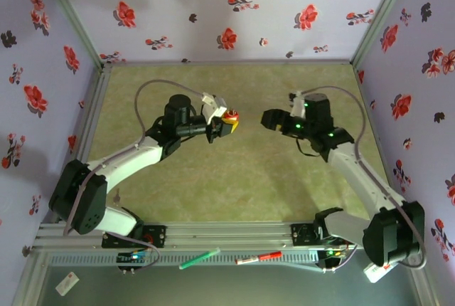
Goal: Unlock with the key
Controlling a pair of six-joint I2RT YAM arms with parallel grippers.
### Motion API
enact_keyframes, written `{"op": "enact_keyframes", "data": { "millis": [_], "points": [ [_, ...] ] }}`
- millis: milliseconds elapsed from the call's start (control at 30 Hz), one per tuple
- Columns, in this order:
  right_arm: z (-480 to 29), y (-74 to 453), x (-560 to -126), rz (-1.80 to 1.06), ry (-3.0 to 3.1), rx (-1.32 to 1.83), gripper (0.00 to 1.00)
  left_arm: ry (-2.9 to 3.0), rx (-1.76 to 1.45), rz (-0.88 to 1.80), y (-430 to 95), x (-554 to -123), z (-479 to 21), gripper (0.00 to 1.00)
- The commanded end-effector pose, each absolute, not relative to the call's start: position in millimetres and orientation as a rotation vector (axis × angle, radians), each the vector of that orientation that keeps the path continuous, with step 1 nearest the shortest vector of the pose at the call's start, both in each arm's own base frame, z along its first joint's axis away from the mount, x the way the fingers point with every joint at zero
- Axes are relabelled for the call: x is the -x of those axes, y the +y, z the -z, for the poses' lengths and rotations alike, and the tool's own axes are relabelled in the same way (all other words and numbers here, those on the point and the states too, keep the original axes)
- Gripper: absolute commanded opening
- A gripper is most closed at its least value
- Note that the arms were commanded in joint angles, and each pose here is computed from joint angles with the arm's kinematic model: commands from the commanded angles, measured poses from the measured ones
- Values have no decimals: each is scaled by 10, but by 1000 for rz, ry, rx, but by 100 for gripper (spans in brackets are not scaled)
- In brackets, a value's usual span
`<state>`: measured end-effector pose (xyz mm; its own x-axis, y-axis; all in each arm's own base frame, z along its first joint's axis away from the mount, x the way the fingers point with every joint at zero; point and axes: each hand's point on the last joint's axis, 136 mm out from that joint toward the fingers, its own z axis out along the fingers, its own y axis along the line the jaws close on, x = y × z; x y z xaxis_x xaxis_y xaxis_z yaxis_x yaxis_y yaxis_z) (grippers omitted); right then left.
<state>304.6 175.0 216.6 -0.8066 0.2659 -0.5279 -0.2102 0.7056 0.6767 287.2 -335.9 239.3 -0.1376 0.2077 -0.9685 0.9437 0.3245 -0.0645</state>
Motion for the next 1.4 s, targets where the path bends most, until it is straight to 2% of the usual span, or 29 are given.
{"op": "enact_keyframes", "data": {
  "millis": [0, 400, 833, 1033, 1100, 1133, 1200, 1233, 1300, 1367],
  "points": [
    [-1932, 1466, -2802, -873, 2415, -42, 78, 1583, -1201, 585, -3205, -3099, -2094, 0],
    [-1778, 1401, -2705, -861, 2458, -70, 79, 1549, -1274, 109, -3192, -3553, -1278, 0],
    [-1724, 1410, -2685, -881, 2470, -101, 78, 1540, -1394, 64, -3402, -3357, -706, 0],
    [-1761, 1380, -2664, -853, 2472, -87, 79, 1542, -1471, 69, -3424, -3101, -574, 2],
    [-1765, 1377, -2652, -852, 2474, -87, 78, 1555, -1461, 89, -3407, -3018, -540, 11],
    [-1770, 1379, -2647, -854, 2474, -84, 79, 1551, -1461, 95, -3411, -2971, -544, 25],
    [-1779, 1382, -2635, -856, 2477, -82, 78, 1548, -1446, 98, -3392, -2898, -549, 58],
    [-1782, 1378, -2628, -854, 2480, -79, 78, 1538, -1428, 95, -3386, -2871, -587, 68],
    [-1794, 1374, -2619, -851, 2484, -80, 79, 1523, -1379, 97, -3380, -2831, -711, 83],
    [-1806, 1372, -2607, -853, 2486, -85, 78, 1515, -1338, 120, -3377, -2768, -877, 93]
  ]
}}
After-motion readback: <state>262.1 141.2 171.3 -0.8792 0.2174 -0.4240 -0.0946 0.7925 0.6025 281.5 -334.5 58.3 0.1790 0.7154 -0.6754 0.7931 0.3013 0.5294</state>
